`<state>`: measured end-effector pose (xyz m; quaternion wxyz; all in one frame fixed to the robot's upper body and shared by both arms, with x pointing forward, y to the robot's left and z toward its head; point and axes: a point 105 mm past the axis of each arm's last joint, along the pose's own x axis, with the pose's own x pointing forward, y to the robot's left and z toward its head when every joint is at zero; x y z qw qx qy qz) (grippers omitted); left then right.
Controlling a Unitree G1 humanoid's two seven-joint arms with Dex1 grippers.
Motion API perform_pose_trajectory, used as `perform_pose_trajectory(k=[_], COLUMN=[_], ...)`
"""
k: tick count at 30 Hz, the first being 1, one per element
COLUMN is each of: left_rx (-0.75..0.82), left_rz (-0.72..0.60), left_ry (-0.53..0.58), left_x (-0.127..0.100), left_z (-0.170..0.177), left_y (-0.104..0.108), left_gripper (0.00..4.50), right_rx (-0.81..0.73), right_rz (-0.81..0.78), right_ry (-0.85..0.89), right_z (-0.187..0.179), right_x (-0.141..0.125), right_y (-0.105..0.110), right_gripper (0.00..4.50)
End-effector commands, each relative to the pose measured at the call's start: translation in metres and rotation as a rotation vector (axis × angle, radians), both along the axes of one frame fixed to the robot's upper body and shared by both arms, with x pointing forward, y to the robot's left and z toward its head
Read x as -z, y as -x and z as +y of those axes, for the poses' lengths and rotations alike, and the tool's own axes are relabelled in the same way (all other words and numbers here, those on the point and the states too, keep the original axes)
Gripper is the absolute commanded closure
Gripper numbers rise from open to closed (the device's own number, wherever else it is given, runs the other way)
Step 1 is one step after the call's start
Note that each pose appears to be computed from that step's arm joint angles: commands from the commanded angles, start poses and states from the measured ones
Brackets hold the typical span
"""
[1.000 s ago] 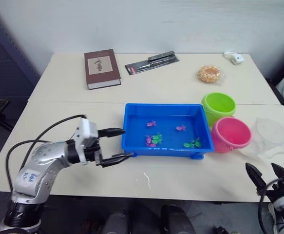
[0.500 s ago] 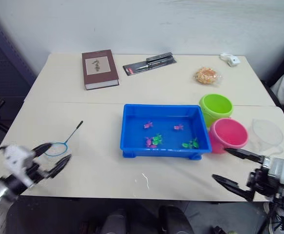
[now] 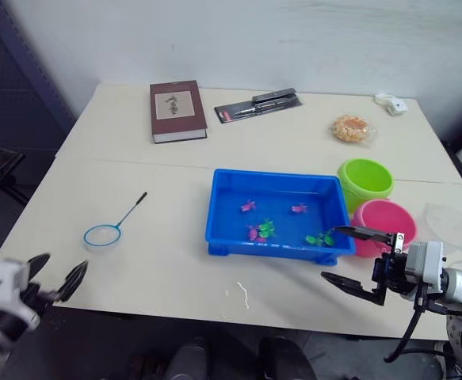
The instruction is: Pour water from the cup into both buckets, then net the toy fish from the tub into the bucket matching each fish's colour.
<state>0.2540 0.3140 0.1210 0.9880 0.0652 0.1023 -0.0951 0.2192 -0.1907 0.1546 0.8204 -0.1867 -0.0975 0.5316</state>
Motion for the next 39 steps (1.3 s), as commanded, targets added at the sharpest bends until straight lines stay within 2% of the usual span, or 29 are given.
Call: perform_pose_trajectory(k=[1,4,8,11,13,19,21,23,27,29,30,32,34,36,38,39], left_rx=[0.018,0.078,0.079,0.047,0.025,0.048,0.085,0.116,0.158,0.193,0.21,0.384,0.578,0.709,0.81,0.899], left_rz=[0.119,0.263,0.326,0.386,0.432,0.569,0.594,0.574,0.54,0.506,0.487,0.339,0.236,0.188,0.193,0.185], left_ry=[-0.078,-0.122,-0.186,-0.197,-0.184,-0.049,-0.069,-0.09,-0.112,-0.118,-0.113,-0.062,-0.105,-0.187,-0.282,-0.326], left_x=[-0.003,0.013,0.024,0.031,0.036,0.061,0.069,0.067,0.06,0.052,0.048,0.002,-0.033,-0.052,-0.065,-0.073], left_z=[-0.009,-0.016,-0.016,-0.01,-0.003,0.001,0.001,0.0,-0.003,-0.003,-0.004,-0.015,-0.028,-0.036,-0.046,-0.059], left_y=[-0.036,-0.061,-0.09,-0.103,-0.103,-0.09,-0.086,-0.088,-0.09,-0.089,-0.088,-0.083,-0.071,-0.063,-0.058,-0.054], left_gripper=[0.0,0.0,0.0,0.0,0.0,0.0,0.53,1.12,3.0,3.98,4.31,4.42,4.42,4.42,4.42,4.42], right_rx=[0.01,0.04,0.062,0.082,0.102,0.129,0.129,0.135,0.14,0.142,0.144,0.152,0.149,0.098,0.041,0.003], right_rz=[-0.052,-0.054,-0.068,-0.084,-0.091,-0.084,-0.089,-0.098,-0.101,-0.1,-0.099,-0.066,-0.02,0.047,0.105,0.134], right_ry=[-0.013,-0.011,-0.015,-0.011,-0.007,-0.004,-0.008,-0.012,-0.012,0.003,0.01,-0.015,-0.003,0.001,0.0,0.008], right_z=[0.005,0.008,0.013,0.015,0.014,0.013,0.015,0.016,0.015,0.014,0.013,0.016,0.02,0.028,0.036,0.042], right_x=[-0.016,-0.016,-0.017,-0.019,-0.019,-0.015,-0.015,-0.016,-0.016,-0.014,-0.014,-0.02,-0.024,-0.028,-0.037,-0.041], right_y=[0.006,0.007,0.007,0.007,0.009,0.016,0.015,0.014,0.012,0.011,0.011,0.007,0.002,-0.001,-0.005,-0.008], right_gripper=[0.05,0.05,0.05,0.05,0.05,0.05,0.0,0.0,0.0,0.0,0.0,0.0,0.0,0.0,0.0,0.0])
